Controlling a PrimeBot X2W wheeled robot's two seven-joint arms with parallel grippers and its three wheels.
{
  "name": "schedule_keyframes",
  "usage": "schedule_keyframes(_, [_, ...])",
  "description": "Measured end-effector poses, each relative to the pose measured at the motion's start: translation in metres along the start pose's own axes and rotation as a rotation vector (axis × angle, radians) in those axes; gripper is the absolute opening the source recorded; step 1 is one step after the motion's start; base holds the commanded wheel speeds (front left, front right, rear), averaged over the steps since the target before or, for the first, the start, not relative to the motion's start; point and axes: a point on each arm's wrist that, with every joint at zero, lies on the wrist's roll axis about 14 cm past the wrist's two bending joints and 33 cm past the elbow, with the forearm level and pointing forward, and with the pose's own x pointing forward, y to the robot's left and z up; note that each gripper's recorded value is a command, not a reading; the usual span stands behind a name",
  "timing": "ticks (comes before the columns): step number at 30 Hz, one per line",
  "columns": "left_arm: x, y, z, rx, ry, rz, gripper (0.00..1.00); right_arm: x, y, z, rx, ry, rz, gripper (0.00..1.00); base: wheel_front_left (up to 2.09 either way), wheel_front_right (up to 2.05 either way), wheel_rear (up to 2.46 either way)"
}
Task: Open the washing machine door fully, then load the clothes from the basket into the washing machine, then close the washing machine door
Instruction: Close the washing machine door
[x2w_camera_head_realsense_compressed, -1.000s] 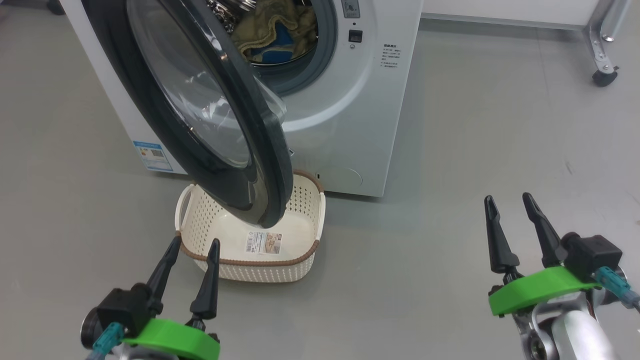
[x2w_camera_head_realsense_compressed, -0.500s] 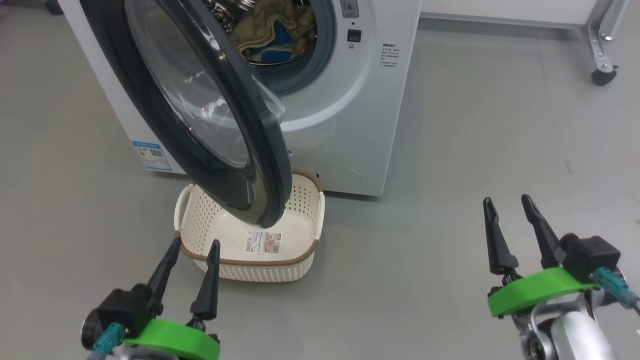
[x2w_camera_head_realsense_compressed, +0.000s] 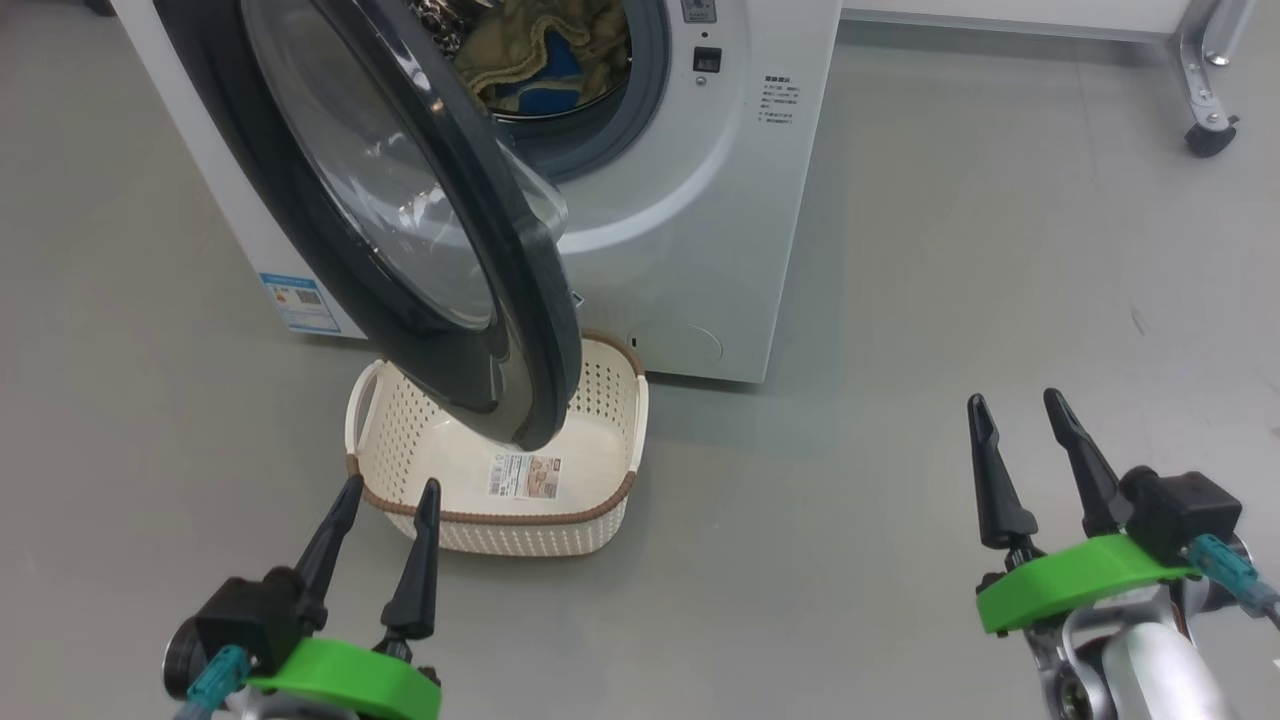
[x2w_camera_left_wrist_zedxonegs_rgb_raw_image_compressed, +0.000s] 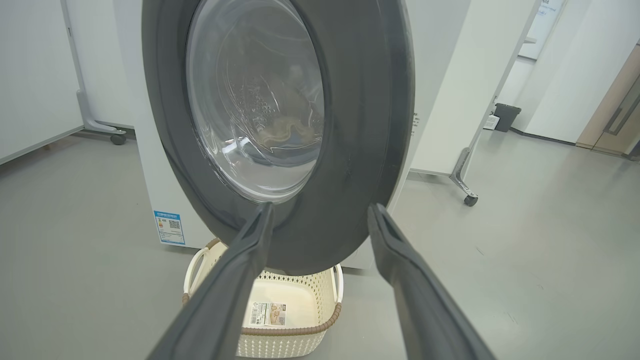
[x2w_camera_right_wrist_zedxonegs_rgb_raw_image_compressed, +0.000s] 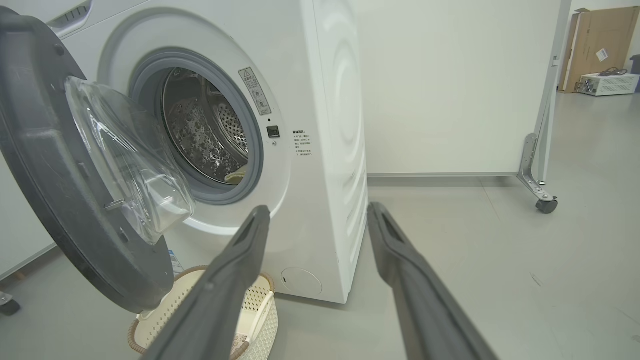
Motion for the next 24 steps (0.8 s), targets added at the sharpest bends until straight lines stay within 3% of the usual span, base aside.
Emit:
schedule_keyframes(9, [0.0,0.0,-0.001,-0.001,0.003,-0.001,1.0,0.0,-0.003,0.0,0.0,0.0,-0.01,1.0,0.0,0.0,0.0])
schedule_keyframes(10, [0.001,0.0,-0.002,-0.002,0.004,-0.001,1.0,0.0,-0.004,0.0,0.0,0.0,-0.013,0.95,0.0,0.0,0.0])
schedule_keyframes(11, [0.001,0.0,-0.002,-0.002,0.006,-0.001,1.0,0.0,-0.005,0.0,0.0,-0.001,-0.015,0.3,0.0,0.0,0.0])
schedule_keyframes(12, [0.001,0.0,-0.003,-0.002,0.008,0.0,1.0,0.001,-0.005,0.001,0.0,-0.006,-0.015,0.0,0.0,0.0,0.0])
schedule_keyframes(19, [0.005,0.005,-0.003,-0.003,0.009,0.013,1.0,0.019,0.008,0.019,0.001,-0.068,0.033,0.0,0.0,0.0,0.0])
schedule_keyframes(24, [0.006,0.009,-0.006,-0.006,0.015,0.026,1.0,0.047,0.049,0.044,-0.016,-0.156,0.166,0.0,0.0,0.0,0.0])
